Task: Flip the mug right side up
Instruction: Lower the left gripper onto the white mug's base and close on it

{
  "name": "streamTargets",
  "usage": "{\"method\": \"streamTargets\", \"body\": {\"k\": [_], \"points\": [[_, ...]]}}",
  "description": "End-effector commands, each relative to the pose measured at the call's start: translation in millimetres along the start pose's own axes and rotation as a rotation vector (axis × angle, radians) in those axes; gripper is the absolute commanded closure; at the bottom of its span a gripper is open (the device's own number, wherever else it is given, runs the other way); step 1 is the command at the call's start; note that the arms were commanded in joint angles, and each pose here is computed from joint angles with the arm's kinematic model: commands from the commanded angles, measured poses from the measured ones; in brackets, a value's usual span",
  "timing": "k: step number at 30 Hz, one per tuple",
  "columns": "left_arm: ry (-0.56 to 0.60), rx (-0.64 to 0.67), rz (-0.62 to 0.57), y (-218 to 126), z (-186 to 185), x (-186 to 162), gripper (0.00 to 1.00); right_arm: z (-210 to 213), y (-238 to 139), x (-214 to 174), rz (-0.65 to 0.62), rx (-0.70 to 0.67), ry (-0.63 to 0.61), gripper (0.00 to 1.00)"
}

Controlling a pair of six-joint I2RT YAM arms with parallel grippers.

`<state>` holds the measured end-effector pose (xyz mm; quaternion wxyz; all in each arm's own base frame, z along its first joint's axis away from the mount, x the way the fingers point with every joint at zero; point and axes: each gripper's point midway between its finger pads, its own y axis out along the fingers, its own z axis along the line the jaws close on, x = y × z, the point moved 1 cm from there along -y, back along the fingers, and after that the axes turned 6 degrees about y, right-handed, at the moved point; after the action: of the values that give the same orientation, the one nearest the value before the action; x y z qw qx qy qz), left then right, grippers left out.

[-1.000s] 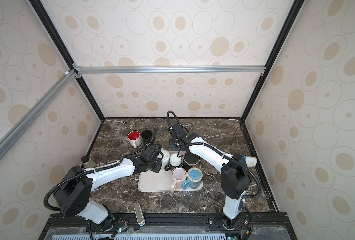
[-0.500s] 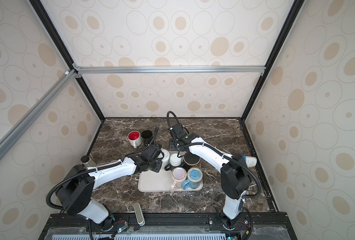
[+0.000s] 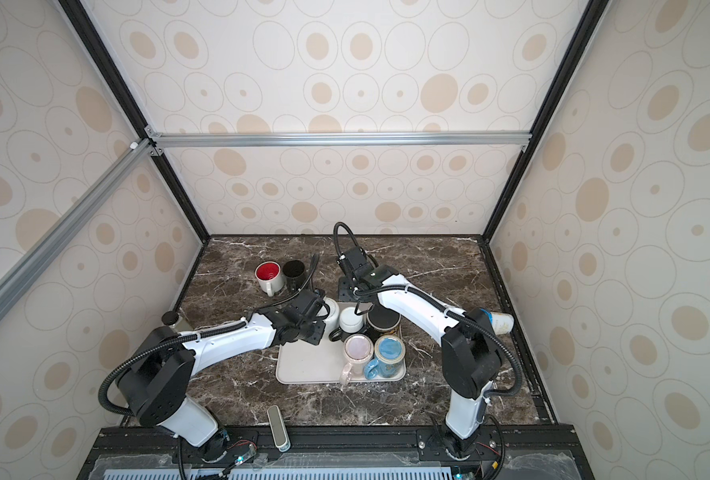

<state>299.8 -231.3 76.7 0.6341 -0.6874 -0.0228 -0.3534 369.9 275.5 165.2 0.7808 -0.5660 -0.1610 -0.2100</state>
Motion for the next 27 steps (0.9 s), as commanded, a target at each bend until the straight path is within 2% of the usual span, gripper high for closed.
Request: {"method": "streamTargets", "body": {"k": [1,7,16,27], "points": [[-0.003,0.004,-0.042,-3.5,-3.4,16.6,0.72,-3.2,-2.1,2.2,-0.015,-0.015,-0.009,0.64],[-0.009,0.016,-0.060,-6.0,-0.9,20.6,0.81,-2.2,-1.3,1.6,-0.009,-0.011,-0.009,0.64],[-0.020,0.036,-0.120,-18.1,4.4,30.9,1.00,2.5,-1.0,1.5,0.005,0.005,-0.009,0.65],[-0.023,0.039,-0.161,-29.1,7.4,35.5,1.00,8.3,-3.6,3.4,0.010,0.024,-0.010,0.66]]}}
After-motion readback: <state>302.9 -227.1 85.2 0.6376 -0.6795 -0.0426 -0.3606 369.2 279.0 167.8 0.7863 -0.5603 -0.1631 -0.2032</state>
